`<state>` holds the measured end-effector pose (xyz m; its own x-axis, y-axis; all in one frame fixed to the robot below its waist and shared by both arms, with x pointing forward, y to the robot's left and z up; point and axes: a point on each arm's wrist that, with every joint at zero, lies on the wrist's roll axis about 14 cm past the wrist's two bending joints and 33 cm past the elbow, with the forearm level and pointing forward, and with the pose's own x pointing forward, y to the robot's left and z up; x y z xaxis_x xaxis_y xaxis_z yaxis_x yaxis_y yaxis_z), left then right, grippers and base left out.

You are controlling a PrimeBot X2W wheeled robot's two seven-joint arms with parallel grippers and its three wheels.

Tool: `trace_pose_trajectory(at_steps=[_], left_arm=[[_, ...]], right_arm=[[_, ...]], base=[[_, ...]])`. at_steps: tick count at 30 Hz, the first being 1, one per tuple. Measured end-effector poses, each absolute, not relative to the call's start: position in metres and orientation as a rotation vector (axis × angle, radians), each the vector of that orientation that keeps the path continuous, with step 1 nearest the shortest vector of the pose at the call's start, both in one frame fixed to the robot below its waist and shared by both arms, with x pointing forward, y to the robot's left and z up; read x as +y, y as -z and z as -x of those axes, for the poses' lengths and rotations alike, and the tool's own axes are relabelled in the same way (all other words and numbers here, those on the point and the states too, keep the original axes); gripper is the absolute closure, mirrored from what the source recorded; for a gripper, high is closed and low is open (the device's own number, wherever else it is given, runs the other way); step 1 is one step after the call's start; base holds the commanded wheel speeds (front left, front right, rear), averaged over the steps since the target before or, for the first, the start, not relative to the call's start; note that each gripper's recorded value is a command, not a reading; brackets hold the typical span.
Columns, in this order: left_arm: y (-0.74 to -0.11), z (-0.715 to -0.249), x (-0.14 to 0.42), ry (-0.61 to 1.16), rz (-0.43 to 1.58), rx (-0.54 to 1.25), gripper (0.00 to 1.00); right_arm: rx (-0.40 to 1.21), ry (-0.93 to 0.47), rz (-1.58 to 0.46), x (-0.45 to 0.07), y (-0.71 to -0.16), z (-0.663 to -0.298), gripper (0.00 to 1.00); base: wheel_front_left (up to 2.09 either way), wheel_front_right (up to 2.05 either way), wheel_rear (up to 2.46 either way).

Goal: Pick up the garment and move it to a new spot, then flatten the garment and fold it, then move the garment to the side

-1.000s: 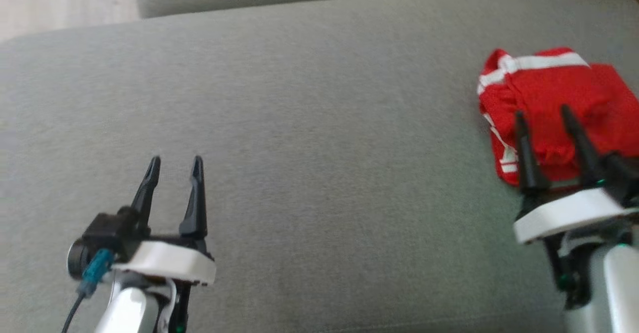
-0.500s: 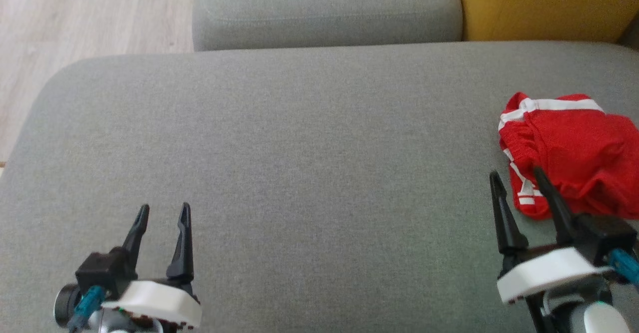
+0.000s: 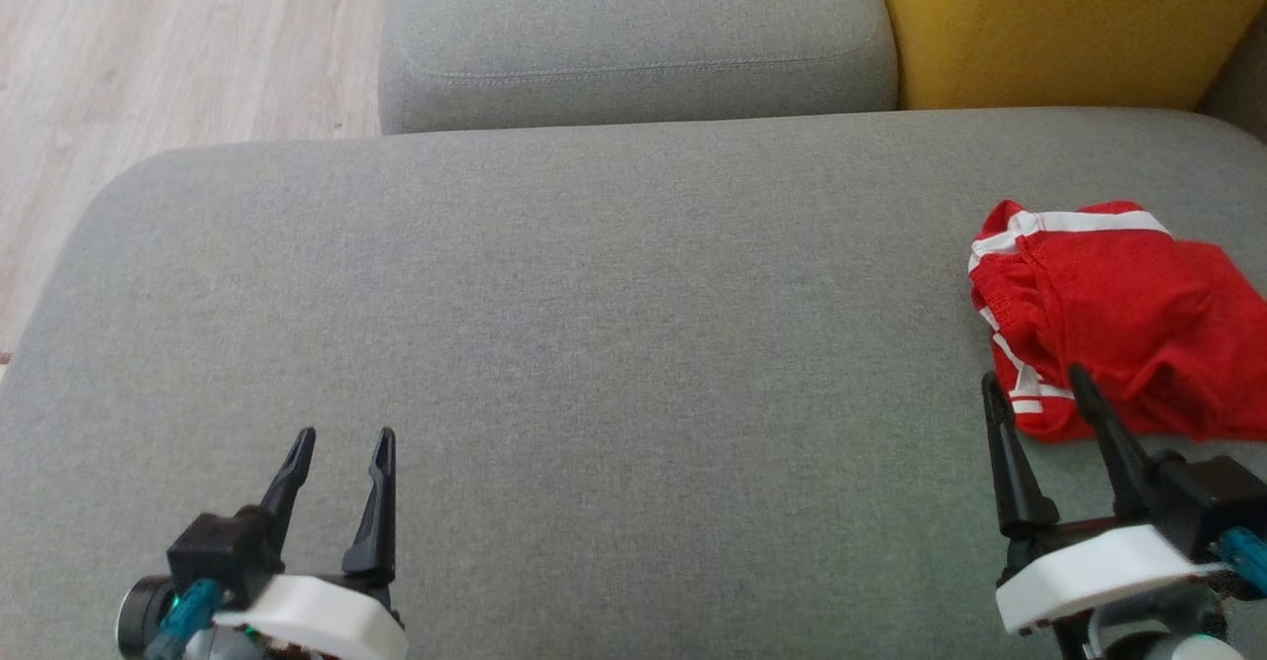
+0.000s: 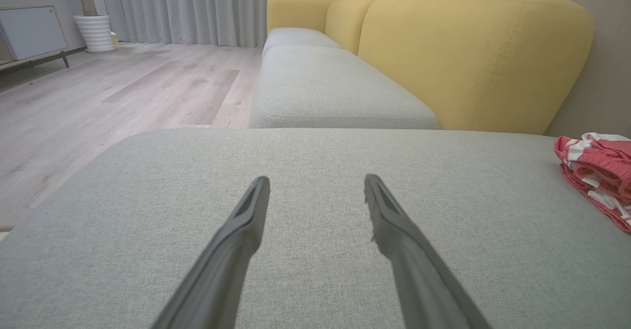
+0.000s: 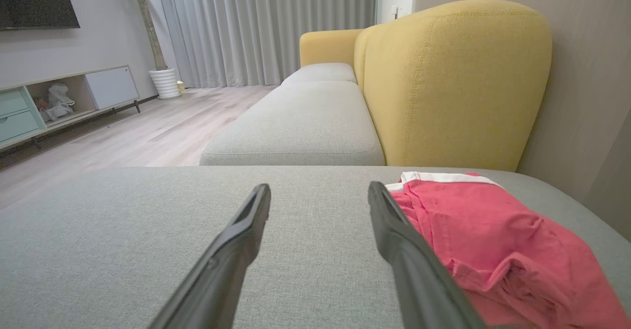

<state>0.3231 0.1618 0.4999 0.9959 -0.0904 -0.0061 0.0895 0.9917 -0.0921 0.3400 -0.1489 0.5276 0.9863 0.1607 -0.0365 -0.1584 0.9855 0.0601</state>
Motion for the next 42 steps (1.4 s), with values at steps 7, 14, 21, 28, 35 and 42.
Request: trace_pose_trajectory(at_steps=[7, 14, 21, 28, 35, 42], left_arm=[[-0.499, -0.324, 0.161, 0.089, 0.088, 0.020, 0.00], [-0.498, -0.325, 0.161, 0.090, 0.088, 0.023, 0.00], [-0.496, -0.325, 0.163, 0.078, 0.096, 0.027, 0.00], [-0.496, -0.324, 0.166, 0.062, 0.096, 0.023, 0.00], [-0.468, -0.313, 0.164, 0.042, 0.127, 0.117, 1.00], [-0.461, -0.312, 0.166, 0.029, 0.202, 0.152, 1.00]], right_arm=[[0.046, -0.151, -0.063, -0.152, -0.526, -0.338, 0.00], [0.054, -0.150, -0.073, -0.152, -0.524, -0.338, 0.00], [0.058, -0.153, -0.080, -0.151, -0.522, -0.339, 0.00], [0.062, -0.162, -0.079, -0.148, -0.522, -0.340, 0.00], [0.146, -0.157, -0.098, -0.149, -0.495, -0.334, 1.00], [0.164, -0.152, -0.189, -0.149, -0.489, -0.332, 1.00]], base=[[0.00, 0.00, 0.00], [0.00, 0.00, 0.00], [0.00, 0.00, 0.00], [0.00, 0.00, 0.00], [0.00, 0.00, 0.00], [0.00, 0.00, 0.00]])
